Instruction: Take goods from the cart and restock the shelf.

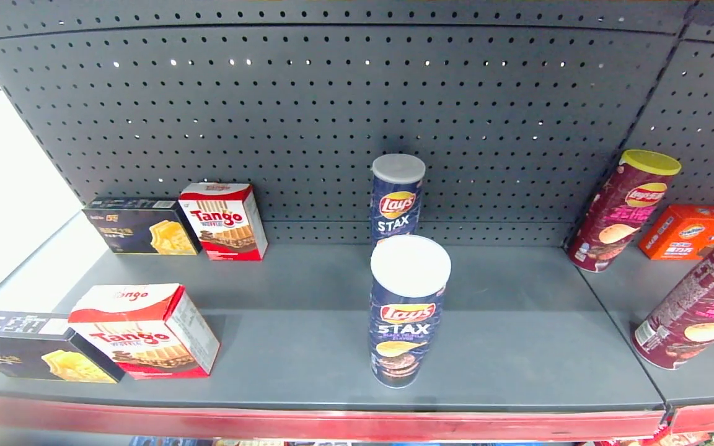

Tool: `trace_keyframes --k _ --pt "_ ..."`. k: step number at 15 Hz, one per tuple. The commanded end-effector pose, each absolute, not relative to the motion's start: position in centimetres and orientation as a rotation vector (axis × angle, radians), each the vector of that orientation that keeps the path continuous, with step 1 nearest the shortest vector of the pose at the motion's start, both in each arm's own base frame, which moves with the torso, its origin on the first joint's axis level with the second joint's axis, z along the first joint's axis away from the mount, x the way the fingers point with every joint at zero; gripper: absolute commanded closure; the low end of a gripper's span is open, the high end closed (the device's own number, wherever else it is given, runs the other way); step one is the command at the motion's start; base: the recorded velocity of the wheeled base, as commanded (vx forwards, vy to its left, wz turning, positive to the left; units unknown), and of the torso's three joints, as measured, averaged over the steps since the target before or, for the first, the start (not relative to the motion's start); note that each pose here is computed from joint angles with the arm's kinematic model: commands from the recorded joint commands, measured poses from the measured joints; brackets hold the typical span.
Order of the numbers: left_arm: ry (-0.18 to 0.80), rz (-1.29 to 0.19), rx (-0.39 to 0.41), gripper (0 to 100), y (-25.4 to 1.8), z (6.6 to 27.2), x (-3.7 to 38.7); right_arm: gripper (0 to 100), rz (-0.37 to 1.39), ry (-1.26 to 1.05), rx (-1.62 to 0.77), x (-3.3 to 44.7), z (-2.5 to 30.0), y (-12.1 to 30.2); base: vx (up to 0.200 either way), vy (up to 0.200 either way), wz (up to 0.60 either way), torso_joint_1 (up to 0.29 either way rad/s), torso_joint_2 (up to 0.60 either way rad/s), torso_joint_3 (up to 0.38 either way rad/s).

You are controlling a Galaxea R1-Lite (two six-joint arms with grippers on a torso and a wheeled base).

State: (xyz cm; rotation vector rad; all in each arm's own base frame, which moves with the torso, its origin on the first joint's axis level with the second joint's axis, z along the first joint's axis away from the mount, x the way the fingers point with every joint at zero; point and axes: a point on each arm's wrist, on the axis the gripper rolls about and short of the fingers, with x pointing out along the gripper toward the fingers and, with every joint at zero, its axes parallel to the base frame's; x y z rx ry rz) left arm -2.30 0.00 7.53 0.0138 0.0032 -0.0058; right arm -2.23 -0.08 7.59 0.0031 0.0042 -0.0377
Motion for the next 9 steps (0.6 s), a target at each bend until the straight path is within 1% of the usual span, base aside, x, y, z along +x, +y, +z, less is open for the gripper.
trace_keyframes --k 1,2,3,9 --pt "0.003 -0.006 0.014 0 0.0 7.54 -2.29 0 -0.037 0.008 0.003 -2.21 7.58 -0.08 0.0 0.0 0.0 0.0 0.0 0.0" --pt "0.003 -0.008 0.014 0 0.0 7.54 -2.29 0 -0.037 0.008 0.003 -2.21 7.58 -0.08 0.0 0.0 0.0 0.0 0.0 0.0" --pt "0.003 -0.008 0.014 0 0.0 7.54 -2.29 0 -0.037 0.008 0.004 -2.21 7.58 -0.08 -0.2 0.0 0.0 0.012 0.0 0.002" --pt "0.003 -0.008 0.014 0 0.0 7.54 -2.29 0 -0.037 0.006 0.004 -2.21 7.6 -0.08 0.0 0.0 0.0 0.0 0.0 0.0"
